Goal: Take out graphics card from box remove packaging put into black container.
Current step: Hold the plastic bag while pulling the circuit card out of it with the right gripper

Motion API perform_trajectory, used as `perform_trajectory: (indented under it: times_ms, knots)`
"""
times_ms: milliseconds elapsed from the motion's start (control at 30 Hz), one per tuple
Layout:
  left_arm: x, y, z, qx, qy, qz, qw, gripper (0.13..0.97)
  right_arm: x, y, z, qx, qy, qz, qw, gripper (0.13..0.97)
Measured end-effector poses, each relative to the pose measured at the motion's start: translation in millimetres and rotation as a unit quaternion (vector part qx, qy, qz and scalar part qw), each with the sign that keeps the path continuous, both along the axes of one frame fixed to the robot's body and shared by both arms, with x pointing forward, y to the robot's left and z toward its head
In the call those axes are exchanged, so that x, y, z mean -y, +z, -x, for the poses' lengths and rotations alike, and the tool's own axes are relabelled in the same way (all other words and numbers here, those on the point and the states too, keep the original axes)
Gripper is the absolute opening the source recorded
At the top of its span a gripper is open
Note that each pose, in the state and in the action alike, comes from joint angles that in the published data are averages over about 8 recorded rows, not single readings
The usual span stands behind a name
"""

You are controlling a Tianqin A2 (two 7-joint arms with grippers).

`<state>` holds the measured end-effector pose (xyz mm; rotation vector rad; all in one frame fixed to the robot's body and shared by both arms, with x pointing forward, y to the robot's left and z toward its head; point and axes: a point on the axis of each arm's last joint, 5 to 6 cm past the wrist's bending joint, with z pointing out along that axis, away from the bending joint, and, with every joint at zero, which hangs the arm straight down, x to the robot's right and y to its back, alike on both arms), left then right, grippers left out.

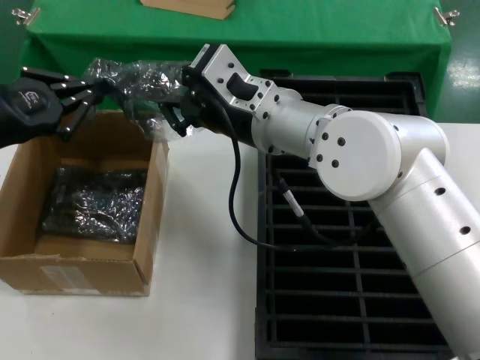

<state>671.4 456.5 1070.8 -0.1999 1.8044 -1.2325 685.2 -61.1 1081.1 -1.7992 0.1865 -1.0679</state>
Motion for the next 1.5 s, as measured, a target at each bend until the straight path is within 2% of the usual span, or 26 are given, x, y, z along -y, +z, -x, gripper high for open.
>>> perform_trajectory:
  times_ms: [200,467,800,967,1233,1500]
  knots:
    - [-3.3,-1.8,-1.5,0.006,0.013,-0.006,0.9999,0.139,1.2,0.3,-0.6,-0.001,-0.001,0.004,1.0,0.209]
    - [-8.2,-2.3,-6.9,0.017,0.043,-0.03,0.9985,0.139,-0.2,1.8,-0.2,-0.002,0.004,0.01,1.0,0.209]
    - [-5.3,-3.6,-21.5,0.028,0.07,-0.042,0.9963,0.139,-3.0,6.7,3.4,0.0,0.015,0.016,1.0,0.205]
    - [-6.4,-1.4,-26.0,0.035,0.087,-0.049,0.9944,0.139,0.8,11.8,5.8,0.001,0.019,0.015,1.0,0.203]
    - [-14.5,2.6,-25.7,0.049,0.112,-0.058,0.9909,0.139,15.3,27.2,9.7,0.003,0.025,0.009,1.0,0.203]
    - [-28.2,0.9,-20.2,0.053,0.14,-0.068,0.9864,0.139,33.9,51.5,16.2,-0.001,0.046,0.007,0.999,0.203]
